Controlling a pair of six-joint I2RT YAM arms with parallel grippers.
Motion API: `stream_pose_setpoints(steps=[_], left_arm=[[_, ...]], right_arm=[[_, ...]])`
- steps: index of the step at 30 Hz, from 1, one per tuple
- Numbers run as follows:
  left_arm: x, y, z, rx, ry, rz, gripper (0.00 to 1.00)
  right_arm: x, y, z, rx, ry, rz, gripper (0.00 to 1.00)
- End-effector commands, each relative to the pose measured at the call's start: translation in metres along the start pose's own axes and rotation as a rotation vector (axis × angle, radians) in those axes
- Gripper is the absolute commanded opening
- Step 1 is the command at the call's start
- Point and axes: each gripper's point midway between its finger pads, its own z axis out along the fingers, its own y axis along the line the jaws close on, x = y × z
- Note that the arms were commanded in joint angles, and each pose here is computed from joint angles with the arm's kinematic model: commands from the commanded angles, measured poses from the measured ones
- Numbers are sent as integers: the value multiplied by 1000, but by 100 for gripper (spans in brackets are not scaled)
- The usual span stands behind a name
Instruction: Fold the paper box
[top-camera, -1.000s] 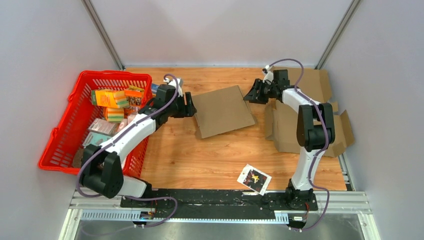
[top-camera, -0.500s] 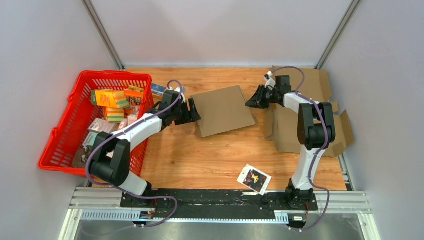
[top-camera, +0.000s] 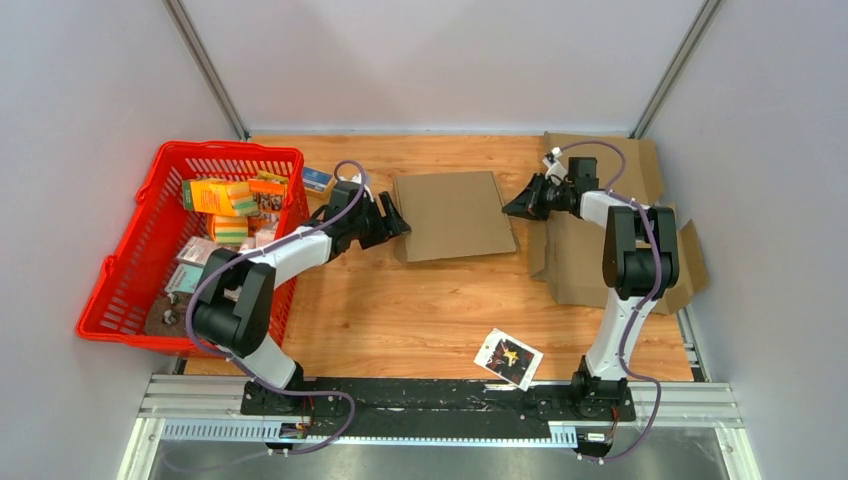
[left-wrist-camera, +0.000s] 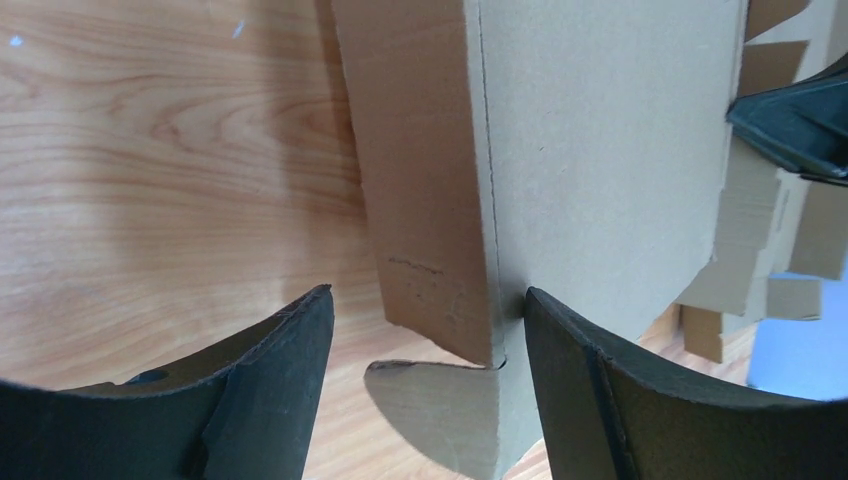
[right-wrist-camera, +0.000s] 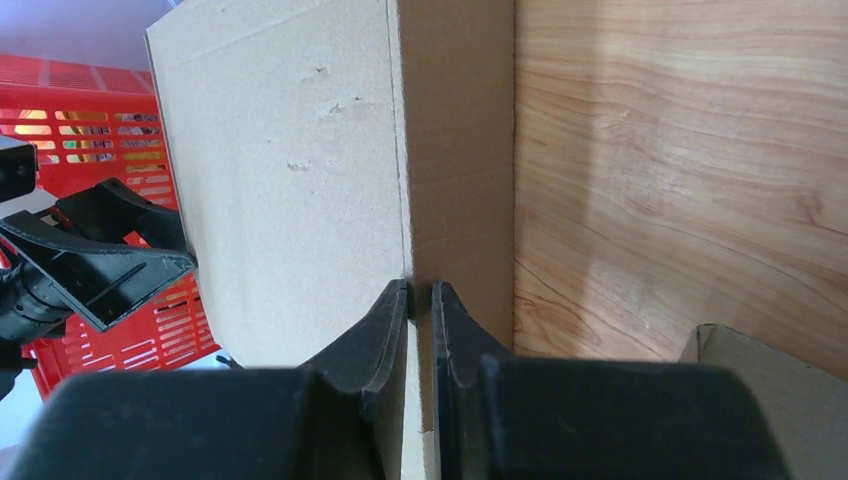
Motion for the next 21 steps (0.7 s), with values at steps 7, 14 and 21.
stream_pose_setpoints(steps=[7,14,21], left_arm=[[-26,-47,10,217,-83,-108,78],[-23,-42,11,215,-100,-183,79],[-26,-58,19,314,-86,-263,79]], right_arm=[[13,-56,-2,170,0,78,8],[10,-62,-7,181,-17,91,7],[6,-64,-9,169,-32,104,7]])
